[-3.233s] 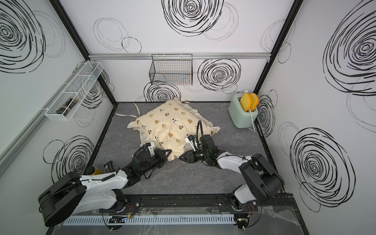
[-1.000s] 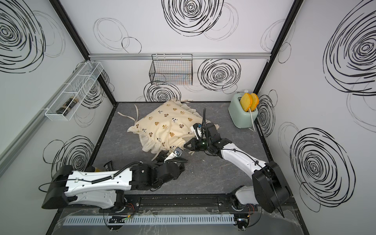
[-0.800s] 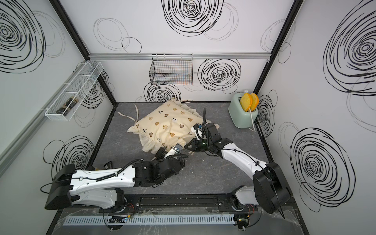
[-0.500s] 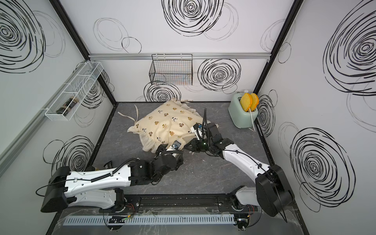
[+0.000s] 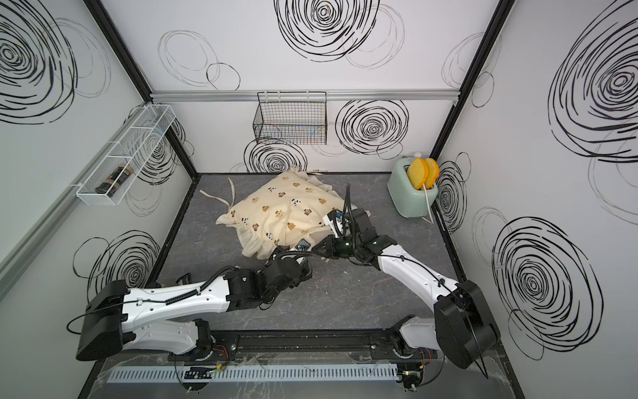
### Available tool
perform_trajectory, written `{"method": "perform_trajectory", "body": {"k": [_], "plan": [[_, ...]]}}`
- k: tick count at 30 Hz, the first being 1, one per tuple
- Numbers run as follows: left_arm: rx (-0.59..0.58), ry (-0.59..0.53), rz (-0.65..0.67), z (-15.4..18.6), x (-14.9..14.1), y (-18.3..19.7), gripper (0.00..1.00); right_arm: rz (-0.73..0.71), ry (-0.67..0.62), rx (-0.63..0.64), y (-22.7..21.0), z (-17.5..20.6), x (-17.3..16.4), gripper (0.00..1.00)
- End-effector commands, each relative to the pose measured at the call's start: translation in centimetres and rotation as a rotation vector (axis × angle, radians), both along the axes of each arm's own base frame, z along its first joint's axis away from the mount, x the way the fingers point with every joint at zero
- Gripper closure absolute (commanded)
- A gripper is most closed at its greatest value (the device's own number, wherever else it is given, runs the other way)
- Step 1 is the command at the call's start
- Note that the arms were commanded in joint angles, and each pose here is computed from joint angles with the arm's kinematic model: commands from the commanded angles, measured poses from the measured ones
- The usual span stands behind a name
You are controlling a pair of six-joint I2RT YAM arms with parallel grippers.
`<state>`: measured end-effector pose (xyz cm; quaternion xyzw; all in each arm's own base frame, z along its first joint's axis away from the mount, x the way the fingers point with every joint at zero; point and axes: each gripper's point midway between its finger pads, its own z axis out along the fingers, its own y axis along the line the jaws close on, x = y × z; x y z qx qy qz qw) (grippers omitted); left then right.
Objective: Zip up pillowcases
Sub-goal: Zip the zipper on the pillowcase.
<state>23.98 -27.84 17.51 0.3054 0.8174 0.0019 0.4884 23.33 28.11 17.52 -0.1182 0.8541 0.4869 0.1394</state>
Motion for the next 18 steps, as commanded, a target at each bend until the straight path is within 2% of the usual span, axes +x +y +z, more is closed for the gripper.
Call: {"method": "perform_trajectory", "body": {"k": [1,7,9,14,18], "plan": [[-0.023,-0.010,-0.017,0.2,0.5,-0.6,0.37,0.028,-0.039,0.063,0.6,2.7,-0.4,1.00],[-0.032,-0.004,-0.008,-0.1,0.8,-0.3,0.54,0.043,-0.032,0.092,1.0,3.1,-0.7,1.00],[-0.035,-0.009,-0.009,0.0,0.8,-0.3,0.65,0.043,-0.031,0.088,1.0,2.9,-0.7,1.00],[-0.023,-0.019,0.002,0.1,1.0,0.1,1.00,0.037,-0.021,0.079,1.0,2.1,-0.6,1.00],[-0.004,-0.019,0.036,-0.2,1.1,1.3,1.00,0.029,-0.016,0.078,0.9,1.7,-0.6,1.00]]}}
